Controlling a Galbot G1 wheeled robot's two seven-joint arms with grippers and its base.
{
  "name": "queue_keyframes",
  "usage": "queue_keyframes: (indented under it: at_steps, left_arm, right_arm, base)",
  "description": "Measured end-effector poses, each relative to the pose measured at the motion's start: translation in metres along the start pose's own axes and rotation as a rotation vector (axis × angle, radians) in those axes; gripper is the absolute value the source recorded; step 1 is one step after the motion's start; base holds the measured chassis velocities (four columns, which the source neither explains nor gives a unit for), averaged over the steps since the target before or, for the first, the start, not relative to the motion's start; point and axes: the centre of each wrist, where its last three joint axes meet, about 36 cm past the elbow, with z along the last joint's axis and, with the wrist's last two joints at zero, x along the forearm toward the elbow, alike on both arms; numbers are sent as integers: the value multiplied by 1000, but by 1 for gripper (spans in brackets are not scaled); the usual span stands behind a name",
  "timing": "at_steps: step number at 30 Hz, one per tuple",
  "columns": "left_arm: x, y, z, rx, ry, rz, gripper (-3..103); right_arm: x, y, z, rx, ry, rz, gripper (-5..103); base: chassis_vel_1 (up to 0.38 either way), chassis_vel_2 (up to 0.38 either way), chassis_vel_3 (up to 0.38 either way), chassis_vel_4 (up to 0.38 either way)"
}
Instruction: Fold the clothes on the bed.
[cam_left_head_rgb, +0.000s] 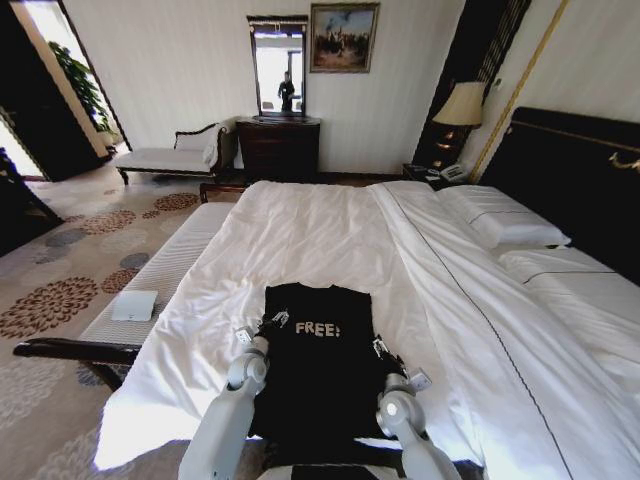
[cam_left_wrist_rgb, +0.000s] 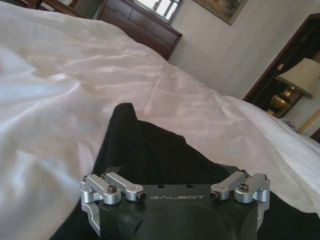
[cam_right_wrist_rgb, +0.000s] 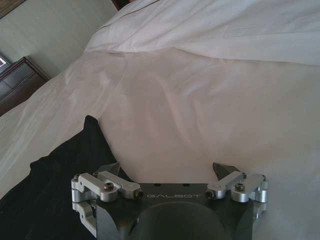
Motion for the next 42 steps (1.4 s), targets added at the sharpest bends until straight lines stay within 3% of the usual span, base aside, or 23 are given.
queue_keyframes:
  at_steps: [5, 13, 20, 24, 29, 31, 32, 34, 39, 42]
  left_arm:
    - [-1, -13, 3, -4, 7, 26, 100]
    - [3, -30, 16, -55, 35, 60, 100]
    - [31, -37, 24, -84, 22, 138, 100]
    - [39, -31, 28, -87, 18, 127, 100]
    - [44, -9, 28, -70, 13, 56, 100]
    - [43, 3, 25, -51, 3, 16, 100]
    - [42, 22, 24, -37, 13, -56, 100]
    - [48, 31, 28, -49, 33, -82, 100]
    - [66, 42, 29, -95, 57, -108, 100]
    - [67, 42, 20, -87, 37, -110, 100]
  right_arm:
    - [1, 0, 2, 3, 1, 1, 100]
    - [3, 0, 3, 5, 1, 1, 100]
    - [5, -2, 3, 4, -4, 4, 100]
    - [7, -1, 4, 6, -6, 4, 100]
    - [11, 1, 8, 11, -5, 1, 100]
    - [13, 1, 11, 14, -3, 1, 100]
    - [15, 3, 14, 19, 0, -3, 100]
    - [16, 4, 15, 20, 1, -5, 100]
    - [16, 5, 17, 21, 0, -9, 100]
    - [16, 5, 18, 19, -4, -9, 100]
  base:
    - [0, 0, 0, 0]
    - [0, 0, 0, 0]
    - [0, 0, 0, 0]
    - [0, 0, 0, 0]
    - [0, 0, 0, 0]
    - [0, 0, 0, 0]
    - [0, 0, 0, 0]
    - [0, 0, 0, 0]
    - [0, 0, 0, 0]
    - [0, 0, 0, 0]
